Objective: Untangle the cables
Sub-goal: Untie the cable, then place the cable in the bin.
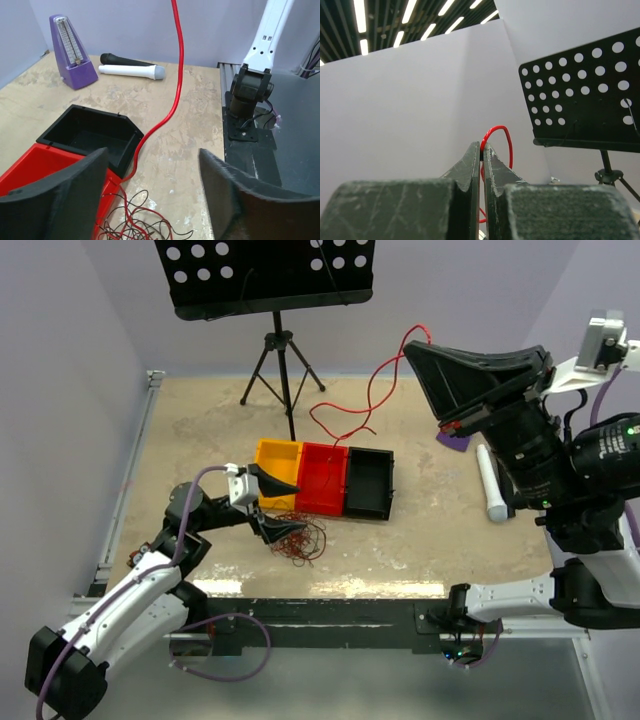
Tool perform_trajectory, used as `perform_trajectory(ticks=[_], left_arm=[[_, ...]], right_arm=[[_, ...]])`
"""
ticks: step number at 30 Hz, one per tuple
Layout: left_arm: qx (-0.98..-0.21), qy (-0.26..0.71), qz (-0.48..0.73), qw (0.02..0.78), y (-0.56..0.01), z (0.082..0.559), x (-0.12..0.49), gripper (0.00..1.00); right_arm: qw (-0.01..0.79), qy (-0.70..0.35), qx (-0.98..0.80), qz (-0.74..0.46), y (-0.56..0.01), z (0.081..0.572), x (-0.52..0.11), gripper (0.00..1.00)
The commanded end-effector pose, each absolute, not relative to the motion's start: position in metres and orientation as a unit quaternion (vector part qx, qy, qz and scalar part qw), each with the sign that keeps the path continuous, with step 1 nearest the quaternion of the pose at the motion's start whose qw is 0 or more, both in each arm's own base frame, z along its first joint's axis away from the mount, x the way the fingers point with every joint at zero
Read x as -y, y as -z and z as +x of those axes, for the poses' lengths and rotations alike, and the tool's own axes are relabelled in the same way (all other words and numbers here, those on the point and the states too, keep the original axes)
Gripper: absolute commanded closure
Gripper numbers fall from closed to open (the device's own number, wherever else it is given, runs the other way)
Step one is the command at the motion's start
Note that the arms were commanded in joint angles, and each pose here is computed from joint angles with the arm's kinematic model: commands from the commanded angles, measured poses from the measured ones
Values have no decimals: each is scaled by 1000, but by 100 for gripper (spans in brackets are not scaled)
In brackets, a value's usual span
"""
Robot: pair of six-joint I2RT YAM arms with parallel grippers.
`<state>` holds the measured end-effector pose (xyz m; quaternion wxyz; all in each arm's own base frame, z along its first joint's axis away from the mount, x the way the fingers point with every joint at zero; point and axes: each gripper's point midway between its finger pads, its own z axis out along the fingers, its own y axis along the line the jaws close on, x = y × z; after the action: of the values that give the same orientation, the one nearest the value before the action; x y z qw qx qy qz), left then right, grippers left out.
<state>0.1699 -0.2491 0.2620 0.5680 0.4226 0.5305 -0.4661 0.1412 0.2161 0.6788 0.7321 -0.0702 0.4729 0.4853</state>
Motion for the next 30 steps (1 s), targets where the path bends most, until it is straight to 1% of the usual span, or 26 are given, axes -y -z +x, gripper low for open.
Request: perform_trajectory(ticks=[1,2,3,4,6,7,9,10,11,15,16,17,18,20,22,26,28,30], left_arm=[[-483,471,438,594,-282,162,250,43],[-476,470,438,600,-288,162,249,61],[-472,467,437,606,-294,162,249,72],[-467,464,437,613,-301,163,249,81],[-463,454,440,621,-307,165,248,93],[-461,452,443,622,-309,165,247,95],[-459,454,449,618,-308,162,248,96],[-460,459,450,613,-306,160,248,100],[-460,467,451,605,-303,157,249,100],[-454,474,462,596,-300,150,249,100],[-456,471,461,598,-301,152,249,100],[-451,468,461,604,-306,152,248,100],[-446,465,461,610,-312,152,247,100],[-439,461,456,623,-327,153,245,100],[-429,451,453,638,-343,155,242,100],[-412,427,445,670,-376,158,236,100],[-409,425,441,676,-384,157,234,100],[-412,426,430,682,-391,159,232,100]], right_arm=[[730,-506,-454,-67,-686,133,-207,100],[724,-503,-467,-70,-676,135,-214,100],[716,-498,-484,-76,-661,139,-223,100],[708,-492,-500,-79,-644,142,-231,100],[689,-488,-529,-81,-613,146,-242,100],[679,-487,-543,-82,-595,148,-249,100],[659,-494,-561,-83,-568,148,-259,100],[652,-500,-564,-80,-560,147,-260,100],[645,-503,-570,-79,-551,147,-264,100],[643,-503,-572,-82,-551,147,-267,100],[642,-496,-578,-89,-549,148,-271,92],[640,-491,-584,-93,-546,149,-273,77],[638,-483,-592,-100,-541,150,-276,65],[629,-466,-611,-113,-522,153,-285,48],[620,-453,-628,-129,-500,154,-292,42],[597,-434,-659,-144,-451,154,-299,38],[589,-425,-671,-154,-429,155,-303,34],[573,-415,-685,-172,-403,154,-313,33]])
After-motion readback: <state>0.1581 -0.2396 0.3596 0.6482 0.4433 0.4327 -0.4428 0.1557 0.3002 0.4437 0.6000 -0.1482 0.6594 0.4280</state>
